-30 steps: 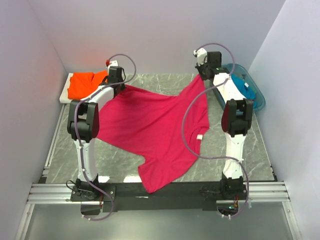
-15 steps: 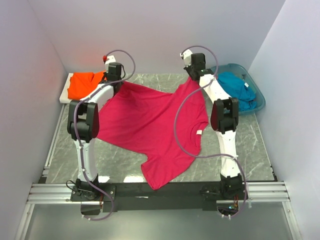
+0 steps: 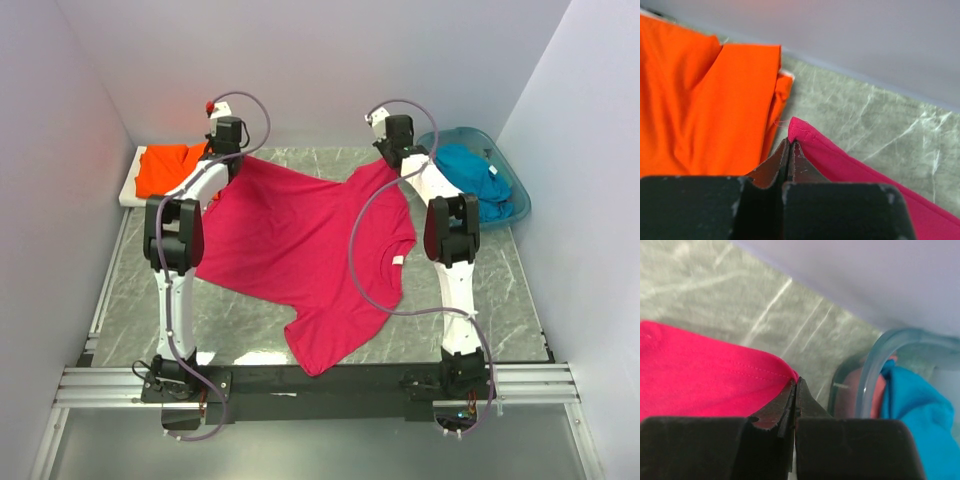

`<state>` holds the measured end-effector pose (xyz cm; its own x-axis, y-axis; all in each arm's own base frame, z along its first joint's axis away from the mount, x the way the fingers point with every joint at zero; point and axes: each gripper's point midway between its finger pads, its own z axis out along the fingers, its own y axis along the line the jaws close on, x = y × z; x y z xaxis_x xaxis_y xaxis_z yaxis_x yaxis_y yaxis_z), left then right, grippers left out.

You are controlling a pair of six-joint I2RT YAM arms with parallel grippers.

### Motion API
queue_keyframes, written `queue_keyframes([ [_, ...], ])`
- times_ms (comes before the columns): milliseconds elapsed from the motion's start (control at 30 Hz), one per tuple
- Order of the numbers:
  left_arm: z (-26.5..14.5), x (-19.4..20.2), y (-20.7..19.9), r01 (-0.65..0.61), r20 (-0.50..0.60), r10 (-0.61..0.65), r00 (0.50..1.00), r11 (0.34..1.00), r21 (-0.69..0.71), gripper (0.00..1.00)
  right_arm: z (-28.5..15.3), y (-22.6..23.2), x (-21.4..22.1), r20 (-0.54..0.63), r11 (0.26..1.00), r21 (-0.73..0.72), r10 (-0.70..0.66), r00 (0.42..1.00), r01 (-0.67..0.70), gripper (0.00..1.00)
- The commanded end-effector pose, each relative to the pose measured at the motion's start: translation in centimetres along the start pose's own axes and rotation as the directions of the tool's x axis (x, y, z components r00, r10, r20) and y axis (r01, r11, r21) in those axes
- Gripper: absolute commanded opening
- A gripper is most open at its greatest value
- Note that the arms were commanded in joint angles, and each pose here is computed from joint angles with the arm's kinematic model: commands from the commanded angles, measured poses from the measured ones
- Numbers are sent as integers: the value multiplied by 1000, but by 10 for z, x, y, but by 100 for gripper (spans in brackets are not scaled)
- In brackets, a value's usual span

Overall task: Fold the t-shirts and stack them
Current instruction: Flatten the tshirt out

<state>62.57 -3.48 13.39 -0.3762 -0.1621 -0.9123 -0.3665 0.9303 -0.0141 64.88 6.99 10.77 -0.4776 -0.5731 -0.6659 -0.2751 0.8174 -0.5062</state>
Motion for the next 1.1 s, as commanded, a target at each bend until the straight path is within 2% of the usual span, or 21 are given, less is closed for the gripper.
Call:
queue_keyframes([
  [0, 5, -37, -15, -5, 80, 2, 997, 999, 43, 0, -37, -48, -42, 119, 995, 66, 67, 991, -75, 0],
  [300, 26, -38, -23, -35, 88, 31, 996, 999, 38, 0, -58, -57, -55, 166, 992, 45, 107, 980, -116, 0],
  [500, 27, -47, -27, -29, 119, 23, 993, 998, 53, 0, -70, -58, -70, 198, 990, 15, 133, 971, -138, 0],
  [700, 25, -51, -33, -44, 132, 32, 991, 995, 92, 0, -70, -50, -67, 192, 990, -29, 141, 971, -138, 0],
  [1067, 31, -29, -25, -100, 107, 92, 990, 992, 76, 0, -100, -30, -74, 230, 979, -148, 174, 957, -143, 0],
])
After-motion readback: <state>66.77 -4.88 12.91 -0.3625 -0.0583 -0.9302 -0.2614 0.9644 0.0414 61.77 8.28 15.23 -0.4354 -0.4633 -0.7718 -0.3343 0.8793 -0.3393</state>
